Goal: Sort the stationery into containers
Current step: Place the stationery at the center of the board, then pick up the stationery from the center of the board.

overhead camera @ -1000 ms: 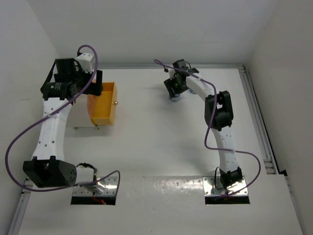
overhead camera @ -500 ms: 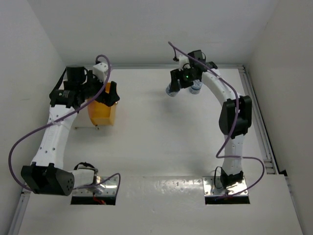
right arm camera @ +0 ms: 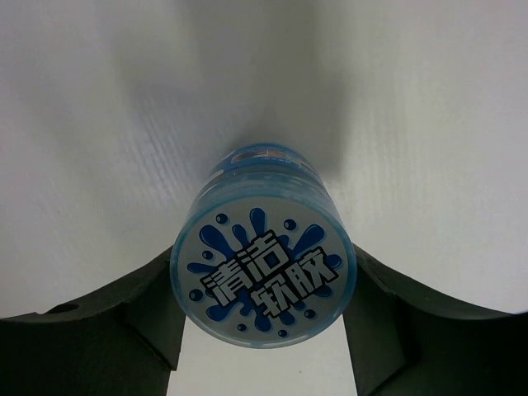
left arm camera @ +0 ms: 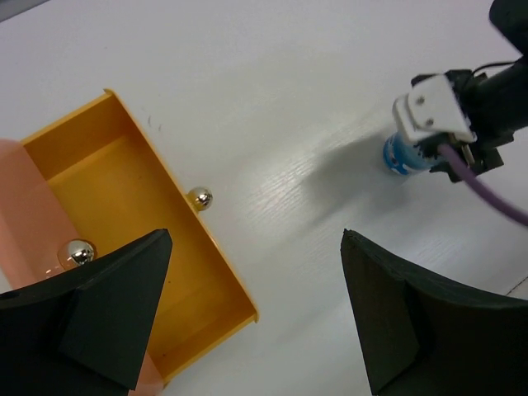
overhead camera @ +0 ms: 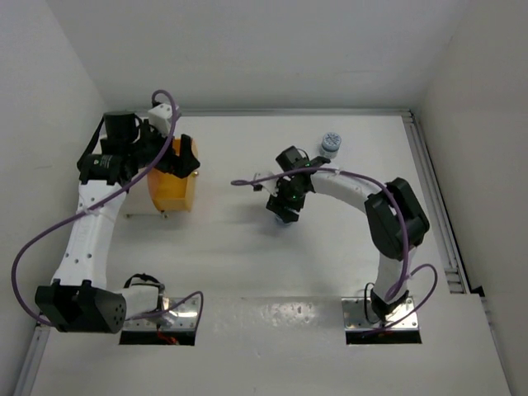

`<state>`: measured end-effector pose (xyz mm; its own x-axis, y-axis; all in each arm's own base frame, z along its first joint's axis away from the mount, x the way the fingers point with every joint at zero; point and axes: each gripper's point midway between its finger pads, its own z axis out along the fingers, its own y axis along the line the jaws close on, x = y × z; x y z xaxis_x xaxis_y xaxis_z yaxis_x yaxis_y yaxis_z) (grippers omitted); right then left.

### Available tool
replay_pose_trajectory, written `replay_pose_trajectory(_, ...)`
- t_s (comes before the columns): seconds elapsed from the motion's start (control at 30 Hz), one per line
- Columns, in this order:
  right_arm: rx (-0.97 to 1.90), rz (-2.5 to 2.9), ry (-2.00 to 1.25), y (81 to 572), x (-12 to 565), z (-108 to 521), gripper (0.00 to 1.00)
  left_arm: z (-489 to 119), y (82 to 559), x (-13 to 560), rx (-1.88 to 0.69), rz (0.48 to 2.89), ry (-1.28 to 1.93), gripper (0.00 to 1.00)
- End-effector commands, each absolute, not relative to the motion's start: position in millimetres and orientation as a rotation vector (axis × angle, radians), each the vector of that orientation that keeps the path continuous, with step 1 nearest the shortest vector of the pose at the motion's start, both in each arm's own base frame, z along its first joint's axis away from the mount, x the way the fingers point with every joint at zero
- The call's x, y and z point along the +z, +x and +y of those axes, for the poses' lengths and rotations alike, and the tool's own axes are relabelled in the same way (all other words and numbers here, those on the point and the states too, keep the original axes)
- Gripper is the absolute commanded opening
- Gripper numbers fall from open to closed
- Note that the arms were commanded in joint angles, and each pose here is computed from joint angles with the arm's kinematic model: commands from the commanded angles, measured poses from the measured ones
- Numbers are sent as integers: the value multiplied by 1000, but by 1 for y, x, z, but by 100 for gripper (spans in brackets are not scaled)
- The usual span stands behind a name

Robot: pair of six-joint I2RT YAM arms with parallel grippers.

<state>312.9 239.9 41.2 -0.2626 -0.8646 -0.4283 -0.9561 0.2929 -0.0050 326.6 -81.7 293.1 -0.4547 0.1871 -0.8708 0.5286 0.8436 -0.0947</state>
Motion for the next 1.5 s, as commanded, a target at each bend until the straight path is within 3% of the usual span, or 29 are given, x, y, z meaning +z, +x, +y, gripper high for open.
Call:
replay_pose_trajectory(0.0,275,1916,-1801,320,64,261,7,-86,321,307,-467,1991,530,90)
replay_pose_trajectory(0.33,369,1746,-1993,271,51,294,18,-81,323,302,-491,2008,544,90)
replay_pose_trajectory(0.43,373,1757,-1975,266,56,299,68,-84,324,301,-499,2012,566,92)
replay_pose_trajectory(0.47,373,1767,-1957,267,59,300,81,-84,325,303,-497,2010,566,92)
replay_pose_trajectory(0.57,370,1796,-1860,277,79,301,84,-81,332,302,-503,2020,536,93)
replay_pose_trajectory(0.6,366,1806,-1817,285,88,300,91,-83,334,302,-514,2014,536,93)
replay_pose_trajectory(0.77,442,1880,-1553,302,137,283,92,-92,336,302,-537,2010,600,93)
replay_pose_trajectory(0.87,498,2032,-1166,336,163,239,91,-109,331,281,-470,2046,801,91)
replay_pose_trajectory(1.0,653,2310,-641,345,160,175,90,-138,306,254,-440,2108,1120,91)
replay_pose_trajectory(1.23,725,2396,-30,355,154,79,90,-206,270,191,-405,2116,1553,93)
replay_pose_trajectory(1.47,751,2467,129,354,143,51,89,-255,275,145,-304,2110,1651,91)
